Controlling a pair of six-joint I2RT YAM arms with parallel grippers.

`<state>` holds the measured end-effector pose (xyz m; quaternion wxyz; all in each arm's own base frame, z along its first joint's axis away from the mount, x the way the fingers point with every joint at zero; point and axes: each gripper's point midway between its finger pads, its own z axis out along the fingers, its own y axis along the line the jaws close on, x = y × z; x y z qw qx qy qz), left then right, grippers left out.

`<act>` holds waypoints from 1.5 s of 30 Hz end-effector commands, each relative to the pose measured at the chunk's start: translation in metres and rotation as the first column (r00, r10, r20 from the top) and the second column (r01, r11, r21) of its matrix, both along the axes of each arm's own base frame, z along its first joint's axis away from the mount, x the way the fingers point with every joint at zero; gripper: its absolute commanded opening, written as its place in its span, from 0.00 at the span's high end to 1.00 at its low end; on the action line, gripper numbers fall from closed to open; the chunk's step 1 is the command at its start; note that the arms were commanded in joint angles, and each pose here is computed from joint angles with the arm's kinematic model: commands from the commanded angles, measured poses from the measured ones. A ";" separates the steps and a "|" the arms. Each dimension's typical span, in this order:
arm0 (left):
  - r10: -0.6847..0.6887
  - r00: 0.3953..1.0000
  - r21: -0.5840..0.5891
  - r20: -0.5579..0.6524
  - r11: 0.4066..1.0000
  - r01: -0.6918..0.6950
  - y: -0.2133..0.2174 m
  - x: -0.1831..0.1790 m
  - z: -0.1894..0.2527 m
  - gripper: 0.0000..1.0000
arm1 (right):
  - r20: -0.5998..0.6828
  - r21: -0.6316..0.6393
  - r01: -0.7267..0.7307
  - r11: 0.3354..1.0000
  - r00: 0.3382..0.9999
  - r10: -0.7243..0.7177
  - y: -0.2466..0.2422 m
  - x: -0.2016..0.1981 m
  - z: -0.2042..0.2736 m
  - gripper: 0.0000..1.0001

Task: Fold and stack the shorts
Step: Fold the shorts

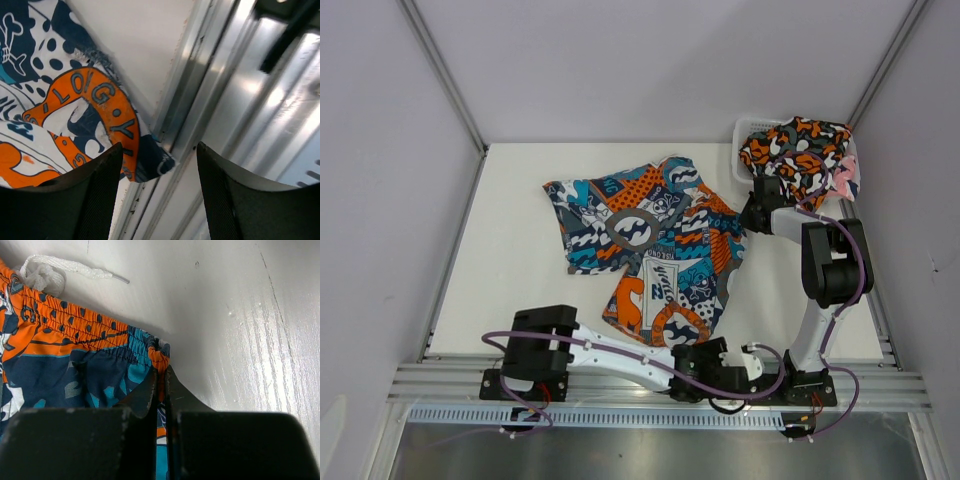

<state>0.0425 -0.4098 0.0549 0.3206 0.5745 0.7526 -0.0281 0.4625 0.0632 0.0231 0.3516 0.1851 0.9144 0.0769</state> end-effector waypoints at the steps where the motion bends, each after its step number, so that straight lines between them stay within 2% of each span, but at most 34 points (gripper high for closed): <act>1: 0.065 0.998 0.016 0.009 0.998 -0.065 0.004 0.019 0.004 0.36 | -0.013 0.004 0.008 1.000 1.000 -0.008 -0.002 0.004 -0.002 1.00; 16: 0.115 0.993 0.059 -0.017 0.992 -0.114 0.024 0.035 -0.020 0.36 | -0.014 0.004 0.011 1.000 1.000 -0.011 -0.003 0.004 -0.003 1.00; 19: 0.116 0.993 0.065 -0.026 0.991 -0.114 0.026 0.034 -0.023 0.46 | -0.011 0.006 0.012 1.000 1.000 -0.012 -0.002 0.005 -0.002 1.00; 20: 0.117 0.993 0.066 -0.024 0.991 -0.115 0.026 0.034 -0.023 0.57 | -0.015 0.007 0.011 1.000 1.000 -0.011 -0.002 0.004 -0.003 1.00; 24: 0.126 0.992 0.038 -0.016 0.991 -0.125 0.024 0.037 -0.013 0.76 | -0.013 0.006 0.010 1.000 1.000 -0.010 -0.002 0.005 -0.002 1.00; 27: 0.113 0.992 -0.009 -0.048 0.994 -0.113 0.018 0.032 -0.003 0.97 | -0.021 0.006 0.012 1.000 1.000 -0.012 -0.002 0.004 -0.003 1.00; 30: 0.080 0.982 -0.095 -0.171 0.991 -0.097 0.008 0.021 0.006 1.00 | -0.049 -0.018 0.039 0.999 0.998 -0.040 -0.009 -0.001 -0.003 1.00; 31: 0.084 0.973 -0.125 -0.215 0.986 -0.113 0.008 0.024 0.008 1.00 | -0.090 -0.038 0.047 0.998 0.995 -0.051 -0.012 -0.009 -0.005 1.00; 32: 0.044 0.951 -0.152 -0.305 0.984 -0.094 0.009 0.012 0.001 1.00 | -0.085 -0.077 0.077 0.994 0.993 -0.083 -0.020 -0.006 0.004 1.00; 34: 0.002 0.916 -0.316 -0.401 0.938 -0.141 -0.007 0.018 0.031 1.00 | -0.142 -0.128 0.086 0.988 0.984 -0.104 -0.028 -0.019 0.008 1.00; 35: -0.039 0.869 -0.297 -0.493 0.946 -0.126 0.011 0.001 0.014 1.00 | -0.142 -0.160 0.103 0.982 0.982 -0.126 -0.035 -0.018 0.015 1.00; 37: -0.073 0.826 -0.396 -0.559 0.899 -0.188 0.012 0.010 0.030 1.00 | -0.167 -0.190 0.106 0.976 0.976 -0.139 -0.040 -0.029 0.024 1.00; 38: -0.083 0.794 -0.392 -0.602 0.898 -0.203 0.021 0.005 0.027 1.00 | -0.162 -0.208 0.112 0.972 0.976 -0.148 -0.043 -0.031 0.030 1.00; 40: -0.071 0.783 -0.419 -0.618 0.872 -0.252 0.029 0.018 0.031 1.00 | -0.184 -0.242 0.123 0.962 0.968 -0.171 -0.050 -0.040 0.033 1.00; 41: -0.063 0.757 -0.408 -0.651 0.870 -0.279 0.037 0.017 0.026 1.00 | -0.184 -0.253 0.129 0.959 0.967 -0.178 -0.052 -0.040 0.036 1.00; 43: -0.057 0.736 -0.442 -0.674 0.830 -0.341 0.045 0.033 0.028 1.00 | -0.195 -0.296 0.146 0.944 0.958 -0.209 -0.060 -0.043 0.036 1.00; 44: -0.046 0.692 -0.409 -0.721 0.834 -0.370 0.059 0.027 0.015 1.00 | -0.184 -0.305 0.156 0.940 0.958 -0.219 -0.062 -0.038 0.040 1.00; 45: -0.041 0.687 -0.434 -0.725 0.802 -0.410 0.061 0.043 0.018 1.00 | -0.201 -0.321 0.154 0.935 0.953 -0.227 -0.064 -0.039 0.036 1.00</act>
